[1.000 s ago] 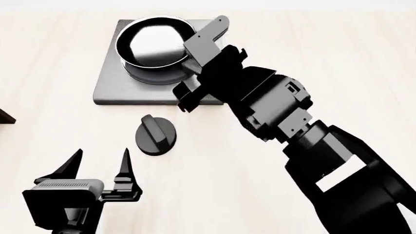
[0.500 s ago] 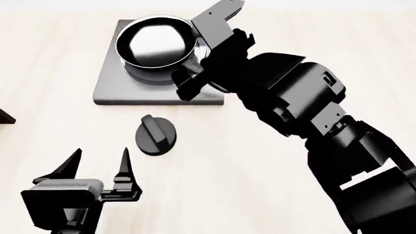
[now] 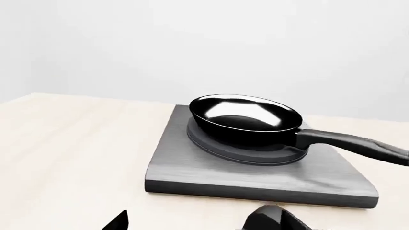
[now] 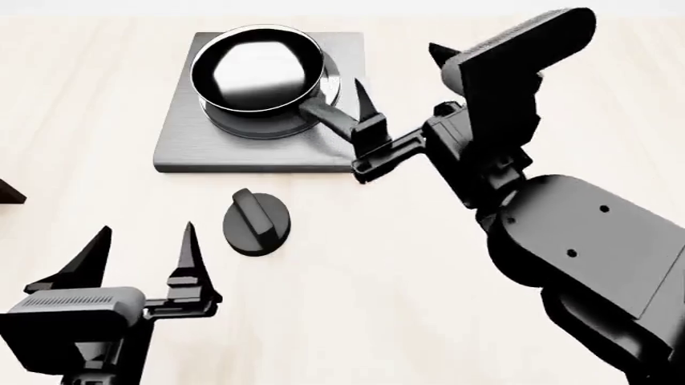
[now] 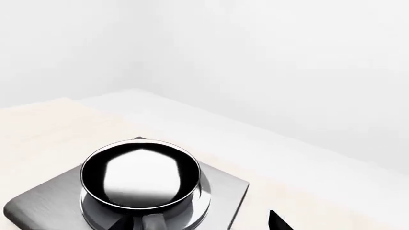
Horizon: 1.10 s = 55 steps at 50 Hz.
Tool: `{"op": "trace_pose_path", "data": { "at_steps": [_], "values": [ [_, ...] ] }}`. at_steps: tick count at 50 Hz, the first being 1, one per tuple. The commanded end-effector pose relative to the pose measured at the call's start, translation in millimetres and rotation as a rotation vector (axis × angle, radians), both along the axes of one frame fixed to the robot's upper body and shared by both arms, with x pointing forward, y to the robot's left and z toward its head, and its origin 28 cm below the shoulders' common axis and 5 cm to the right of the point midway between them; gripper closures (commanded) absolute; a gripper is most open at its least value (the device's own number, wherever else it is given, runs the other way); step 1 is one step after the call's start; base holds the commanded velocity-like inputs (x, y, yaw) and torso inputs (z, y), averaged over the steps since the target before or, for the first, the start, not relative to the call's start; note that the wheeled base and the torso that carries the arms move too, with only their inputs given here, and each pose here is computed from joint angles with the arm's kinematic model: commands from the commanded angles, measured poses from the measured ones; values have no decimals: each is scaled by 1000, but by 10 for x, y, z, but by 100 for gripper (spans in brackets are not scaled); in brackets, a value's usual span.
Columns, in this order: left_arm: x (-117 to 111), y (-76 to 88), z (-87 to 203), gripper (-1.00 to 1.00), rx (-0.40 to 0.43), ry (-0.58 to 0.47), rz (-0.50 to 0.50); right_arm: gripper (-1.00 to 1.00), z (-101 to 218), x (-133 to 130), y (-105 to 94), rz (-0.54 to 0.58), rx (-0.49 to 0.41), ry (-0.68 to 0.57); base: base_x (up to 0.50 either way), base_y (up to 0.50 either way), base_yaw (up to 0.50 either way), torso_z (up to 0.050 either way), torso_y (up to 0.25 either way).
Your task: Turn on the stove and put the frying pan on it.
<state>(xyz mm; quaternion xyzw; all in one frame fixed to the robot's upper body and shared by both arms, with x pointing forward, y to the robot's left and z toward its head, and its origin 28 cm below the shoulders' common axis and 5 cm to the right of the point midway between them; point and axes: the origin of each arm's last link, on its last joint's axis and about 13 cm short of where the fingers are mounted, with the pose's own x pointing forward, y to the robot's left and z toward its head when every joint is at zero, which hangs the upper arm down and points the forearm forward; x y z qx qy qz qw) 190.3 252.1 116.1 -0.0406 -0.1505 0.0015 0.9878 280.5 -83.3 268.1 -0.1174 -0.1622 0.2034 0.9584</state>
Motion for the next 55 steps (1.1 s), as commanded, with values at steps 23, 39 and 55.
{"op": "trace_pose_path", "data": {
  "at_steps": [23, 39, 55],
  "values": [
    [-163, 51, 369, -100, -90, -325, 50, -100, -835, -1369, -649, -279, 310, -380, 0, 0, 0, 0, 0],
    [-211, -17, 345, -100, -152, -380, 49, -100, -1032, -1566, -731, -307, 405, -517, 0, 0, 0, 0, -1],
    [-221, 4, 338, -100, -156, -401, 55, -100, -1045, -1600, -704, -303, 449, -565, 0, 0, 0, 0, 0]
  ]
}}
